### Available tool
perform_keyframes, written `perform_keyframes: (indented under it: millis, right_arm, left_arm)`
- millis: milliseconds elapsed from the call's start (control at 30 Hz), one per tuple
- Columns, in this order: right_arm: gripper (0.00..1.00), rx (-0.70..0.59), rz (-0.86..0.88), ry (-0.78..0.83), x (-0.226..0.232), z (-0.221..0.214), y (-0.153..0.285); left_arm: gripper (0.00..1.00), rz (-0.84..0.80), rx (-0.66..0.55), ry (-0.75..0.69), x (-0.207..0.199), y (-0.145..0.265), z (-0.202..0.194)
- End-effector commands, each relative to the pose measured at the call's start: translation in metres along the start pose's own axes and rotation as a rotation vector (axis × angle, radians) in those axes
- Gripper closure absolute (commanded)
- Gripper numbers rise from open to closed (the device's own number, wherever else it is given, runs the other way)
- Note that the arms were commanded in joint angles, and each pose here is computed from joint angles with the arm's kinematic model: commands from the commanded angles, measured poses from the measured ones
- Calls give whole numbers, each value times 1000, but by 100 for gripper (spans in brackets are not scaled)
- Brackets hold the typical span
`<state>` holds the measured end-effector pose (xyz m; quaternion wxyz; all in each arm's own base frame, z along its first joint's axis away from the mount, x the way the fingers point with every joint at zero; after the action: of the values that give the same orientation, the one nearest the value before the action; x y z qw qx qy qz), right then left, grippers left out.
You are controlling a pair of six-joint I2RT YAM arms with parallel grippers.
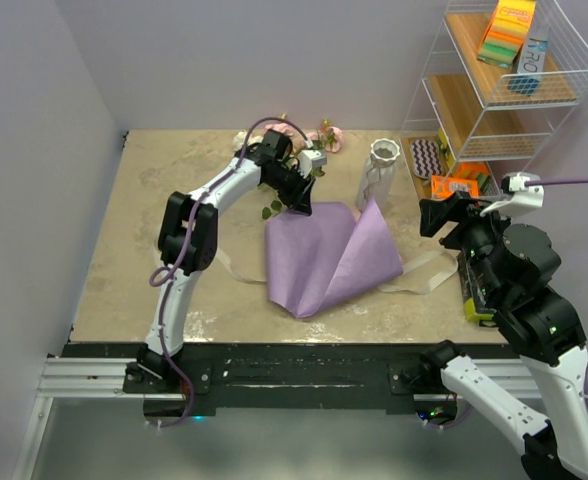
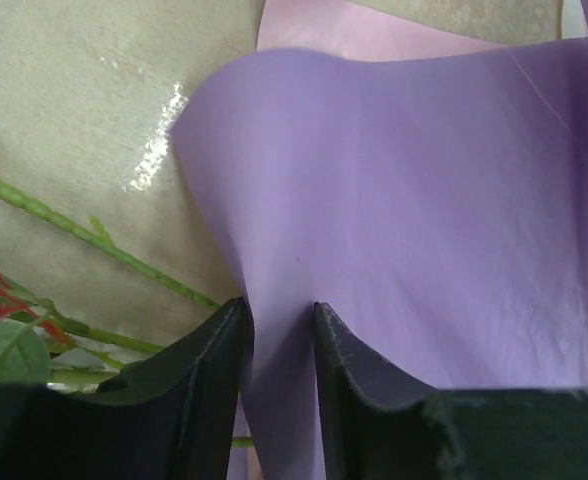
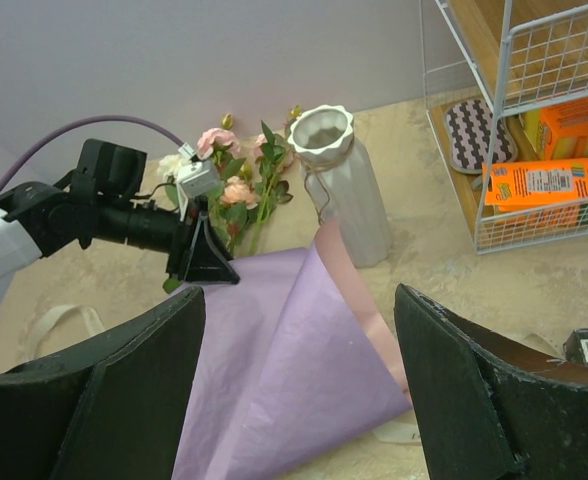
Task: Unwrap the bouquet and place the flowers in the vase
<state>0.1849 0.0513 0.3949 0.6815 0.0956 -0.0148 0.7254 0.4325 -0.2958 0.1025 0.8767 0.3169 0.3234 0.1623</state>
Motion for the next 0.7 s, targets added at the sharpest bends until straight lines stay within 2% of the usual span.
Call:
perform_keyframes:
  millis: [0,200,467,600,667]
  right_arm:
    - [21,-37,26,-12,4,6,0]
    - [20,-41,33,6,6,12,-2]
    - [19,-61,22,19,8,22,-8]
    - [18,-68,25,22,8,26,-8]
    - [17,-76,29,23,9,29,-7]
  left_arm:
    - [76,-80,-87,-66,-43,37,37]
    - [100,-130,-135,-121,-80,67,51]
    - [100,-263,-156,-245,-162,109,47]
    - [100,-279,-158,-266,-179,123,19]
    - [100,-273,-174,-326,-191,137,11]
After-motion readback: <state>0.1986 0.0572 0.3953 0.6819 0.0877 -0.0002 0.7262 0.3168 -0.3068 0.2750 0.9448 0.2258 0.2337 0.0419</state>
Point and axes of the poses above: each gripper's point midway between its finger pads, its own y axis back along the fingers, its own x axis along the line the jaws close on, z = x × y, the point moved 4 cm from there along y, back along the fingers, and after that the axes turned 10 degrees about y, right-handed, at the moved point
